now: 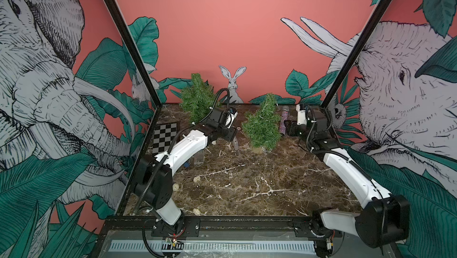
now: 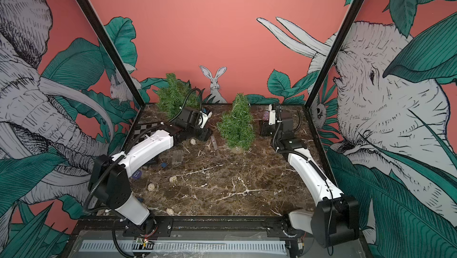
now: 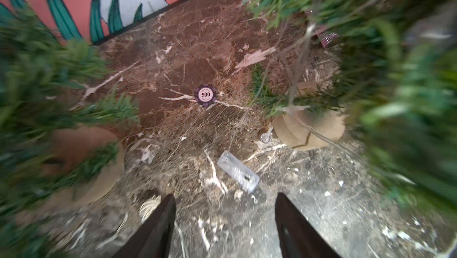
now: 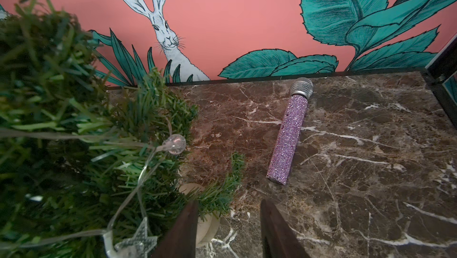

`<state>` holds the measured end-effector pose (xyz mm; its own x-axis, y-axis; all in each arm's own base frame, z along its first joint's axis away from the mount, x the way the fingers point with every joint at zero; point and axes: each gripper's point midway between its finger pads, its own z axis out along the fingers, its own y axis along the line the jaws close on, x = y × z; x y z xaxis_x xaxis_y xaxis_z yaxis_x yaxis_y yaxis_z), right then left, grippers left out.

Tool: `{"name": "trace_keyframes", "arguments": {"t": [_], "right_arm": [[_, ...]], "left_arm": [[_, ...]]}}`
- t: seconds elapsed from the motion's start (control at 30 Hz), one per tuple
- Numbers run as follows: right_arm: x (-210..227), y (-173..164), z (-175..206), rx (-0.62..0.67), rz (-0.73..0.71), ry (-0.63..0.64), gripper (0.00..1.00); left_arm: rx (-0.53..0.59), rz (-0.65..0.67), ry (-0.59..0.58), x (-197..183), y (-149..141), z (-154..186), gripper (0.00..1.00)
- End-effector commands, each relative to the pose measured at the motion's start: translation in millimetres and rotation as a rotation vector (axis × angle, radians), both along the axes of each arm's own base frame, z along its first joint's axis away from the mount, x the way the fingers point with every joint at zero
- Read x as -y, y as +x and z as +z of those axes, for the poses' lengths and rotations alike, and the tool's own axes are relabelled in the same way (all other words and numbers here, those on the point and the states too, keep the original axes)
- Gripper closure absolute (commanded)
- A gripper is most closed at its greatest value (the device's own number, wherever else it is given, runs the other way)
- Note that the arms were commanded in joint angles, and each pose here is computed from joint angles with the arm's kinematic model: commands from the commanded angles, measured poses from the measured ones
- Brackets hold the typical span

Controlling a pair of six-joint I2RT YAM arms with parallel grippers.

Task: Wrap string light around the christmas tree
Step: Wrap the light string around the Christmas tree.

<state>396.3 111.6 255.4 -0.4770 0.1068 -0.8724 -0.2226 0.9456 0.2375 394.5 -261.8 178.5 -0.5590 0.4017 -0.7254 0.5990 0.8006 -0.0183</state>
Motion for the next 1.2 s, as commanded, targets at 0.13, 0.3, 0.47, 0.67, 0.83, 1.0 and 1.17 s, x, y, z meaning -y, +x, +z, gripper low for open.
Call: {"name": "trace_keyframes", "arguments": {"t": [0.13, 0.3, 0.47, 0.67, 0.83, 1.0, 1.17], "right_arm": [[-8.7, -20.3, 15.1, 0.029, 0.025, 0.054, 0.57], [-9.9, -26.4, 15.6, 0.034, 0.025, 0.065, 0.58], [-12.8, -28.7, 13.7, 0.029, 0.031, 0.068, 0.58], [-13.5, -28.6, 11.3, 0.031, 0.032, 0.064, 0.58], [-17.4, -26.6, 10.4, 0.029, 0.039, 0.08, 0.58], [-16.7, -26.6, 9.8, 0.03, 0.038, 0.073, 0.58], [-19.9, -23.6, 8.7, 0.028, 0.042, 0.084, 0.58]], "left_arm": [[-0.018, -0.067, -0.136, 36.0, 19.3, -25.3, 0.36], [-0.045, -0.069, -0.138, 44.2, 28.2, -51.5, 0.44], [-0.078, -0.086, -0.147, 45.2, 21.0, -50.5, 0.78], [-0.093, -0.03, -0.138, 18.6, 3.8, -21.9, 1.0], [-0.165, -0.043, -0.198, 16.2, -24.0, 5.2, 1.0], [-0.141, -0.043, -0.236, 8.3, -40.6, 51.1, 1.0], [-0.132, -0.039, -0.268, 12.3, -36.6, 88.7, 1.0]]}}
